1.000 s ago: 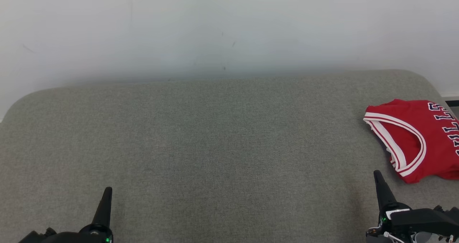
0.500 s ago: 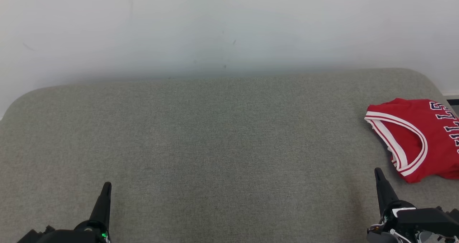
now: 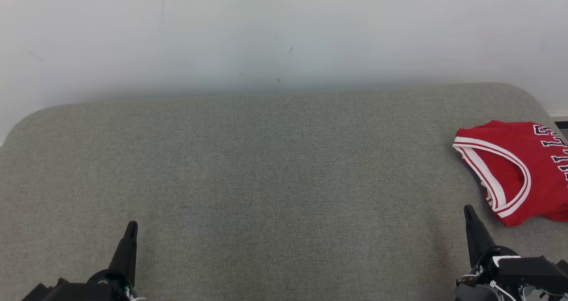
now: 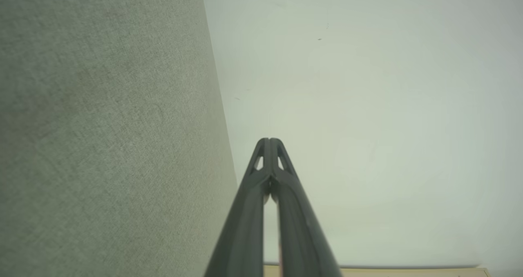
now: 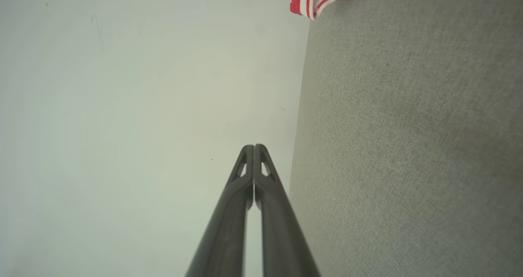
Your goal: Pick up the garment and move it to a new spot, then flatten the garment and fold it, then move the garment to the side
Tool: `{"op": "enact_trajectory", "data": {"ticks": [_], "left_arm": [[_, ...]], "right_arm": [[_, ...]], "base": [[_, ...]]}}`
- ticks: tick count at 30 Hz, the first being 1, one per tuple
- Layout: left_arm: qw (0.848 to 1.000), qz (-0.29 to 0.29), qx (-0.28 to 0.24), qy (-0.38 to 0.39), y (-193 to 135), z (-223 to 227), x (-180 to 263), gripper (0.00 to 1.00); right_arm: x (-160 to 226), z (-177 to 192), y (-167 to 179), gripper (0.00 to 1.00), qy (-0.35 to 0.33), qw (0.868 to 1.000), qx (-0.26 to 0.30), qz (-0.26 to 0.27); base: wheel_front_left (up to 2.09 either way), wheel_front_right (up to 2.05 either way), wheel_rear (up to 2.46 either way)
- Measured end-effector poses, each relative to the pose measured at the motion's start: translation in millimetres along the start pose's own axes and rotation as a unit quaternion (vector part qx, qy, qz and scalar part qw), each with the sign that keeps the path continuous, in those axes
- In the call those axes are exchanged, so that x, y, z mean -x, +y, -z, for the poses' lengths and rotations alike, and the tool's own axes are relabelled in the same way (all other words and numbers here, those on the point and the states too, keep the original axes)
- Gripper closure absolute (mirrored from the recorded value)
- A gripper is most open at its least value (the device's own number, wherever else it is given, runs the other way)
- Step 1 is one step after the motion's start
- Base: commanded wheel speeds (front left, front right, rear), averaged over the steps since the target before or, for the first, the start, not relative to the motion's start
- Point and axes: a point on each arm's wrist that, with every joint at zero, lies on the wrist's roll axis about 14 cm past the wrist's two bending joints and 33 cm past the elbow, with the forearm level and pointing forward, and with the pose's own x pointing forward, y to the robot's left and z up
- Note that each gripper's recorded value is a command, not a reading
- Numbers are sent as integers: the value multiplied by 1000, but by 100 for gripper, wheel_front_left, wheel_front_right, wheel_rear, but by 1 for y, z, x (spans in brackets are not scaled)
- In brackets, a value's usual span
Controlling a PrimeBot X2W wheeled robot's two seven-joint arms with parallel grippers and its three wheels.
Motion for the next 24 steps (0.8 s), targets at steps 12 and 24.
{"op": "enact_trajectory", "data": {"ticks": [12, 24], "left_arm": [[1000, 6, 16, 1, -2, 0, -1, 100], [1000, 6, 16, 1, -2, 0, -1, 100]], "right_arm": [[-1, 0, 2, 100, 1, 1000, -17, -4], [-1, 0, 2, 100, 1, 1000, -17, -4]], "base": [[0, 0, 0], [0, 0, 0]]}}
